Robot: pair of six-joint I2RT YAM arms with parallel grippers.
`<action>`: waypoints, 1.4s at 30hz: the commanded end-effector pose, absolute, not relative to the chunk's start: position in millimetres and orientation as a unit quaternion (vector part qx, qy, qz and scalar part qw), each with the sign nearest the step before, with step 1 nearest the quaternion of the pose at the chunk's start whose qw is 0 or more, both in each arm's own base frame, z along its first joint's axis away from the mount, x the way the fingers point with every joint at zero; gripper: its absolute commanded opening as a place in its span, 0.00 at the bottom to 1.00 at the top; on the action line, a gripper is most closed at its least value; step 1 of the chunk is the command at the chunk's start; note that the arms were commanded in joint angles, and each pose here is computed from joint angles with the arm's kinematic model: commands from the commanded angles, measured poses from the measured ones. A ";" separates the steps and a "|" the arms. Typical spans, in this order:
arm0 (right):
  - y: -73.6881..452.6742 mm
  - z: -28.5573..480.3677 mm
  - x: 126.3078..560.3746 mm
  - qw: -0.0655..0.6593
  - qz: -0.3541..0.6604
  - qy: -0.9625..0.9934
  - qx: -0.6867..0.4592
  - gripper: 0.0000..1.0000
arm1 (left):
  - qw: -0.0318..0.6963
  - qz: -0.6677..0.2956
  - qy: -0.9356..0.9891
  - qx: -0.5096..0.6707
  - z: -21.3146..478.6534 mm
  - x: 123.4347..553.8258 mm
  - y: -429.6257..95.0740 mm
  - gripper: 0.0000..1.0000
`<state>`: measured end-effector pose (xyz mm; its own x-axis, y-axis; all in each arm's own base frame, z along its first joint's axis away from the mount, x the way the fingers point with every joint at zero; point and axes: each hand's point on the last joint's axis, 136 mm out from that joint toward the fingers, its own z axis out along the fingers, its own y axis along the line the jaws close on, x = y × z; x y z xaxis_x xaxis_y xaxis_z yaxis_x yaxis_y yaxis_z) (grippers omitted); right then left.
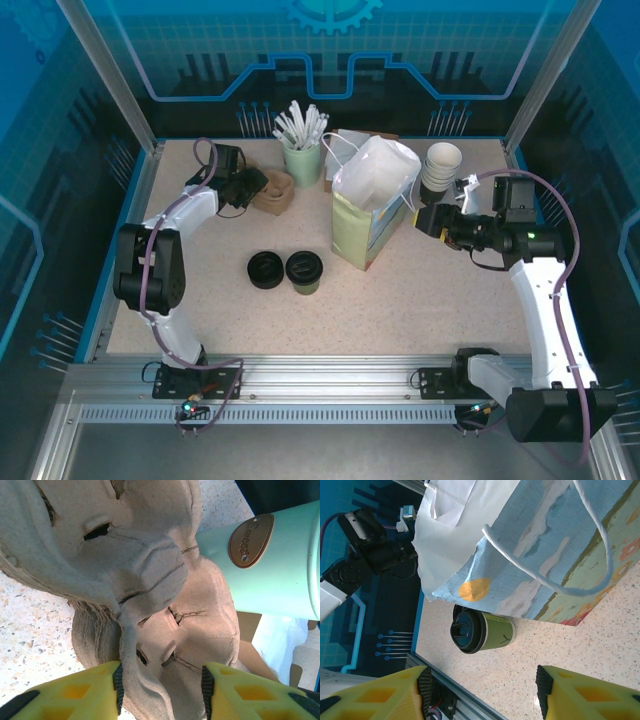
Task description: Pack the takeout coffee
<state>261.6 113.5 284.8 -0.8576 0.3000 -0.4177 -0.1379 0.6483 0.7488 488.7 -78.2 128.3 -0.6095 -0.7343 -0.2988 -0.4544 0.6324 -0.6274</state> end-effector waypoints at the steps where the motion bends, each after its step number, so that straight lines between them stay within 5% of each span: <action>1: 112.2 286.4 259.0 0.269 0.425 0.863 0.040 0.60 | 0.282 -0.265 0.854 -0.347 138.2 495.6 -83.0 0.43; 12: 110.9 287.1 257.9 0.270 0.428 0.862 0.042 0.60 | 0.295 -0.268 0.845 -0.357 142.3 492.8 -79.7 0.19; 25: 110.6 292.6 255.6 0.275 0.428 0.860 0.041 0.60 | 0.343 -0.272 0.827 -0.353 184.0 487.8 -70.9 0.11; 42: 117.3 351.7 246.2 0.344 0.448 0.825 -0.010 0.60 | 0.460 -0.265 0.805 -0.265 324.0 416.3 -57.1 0.00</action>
<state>251.9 115.0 321.8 -0.8080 0.2974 -0.5086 -0.2374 0.6256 0.7431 434.9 -55.7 302.1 -0.4180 -0.7268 -0.5451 -0.2396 0.6669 -0.7055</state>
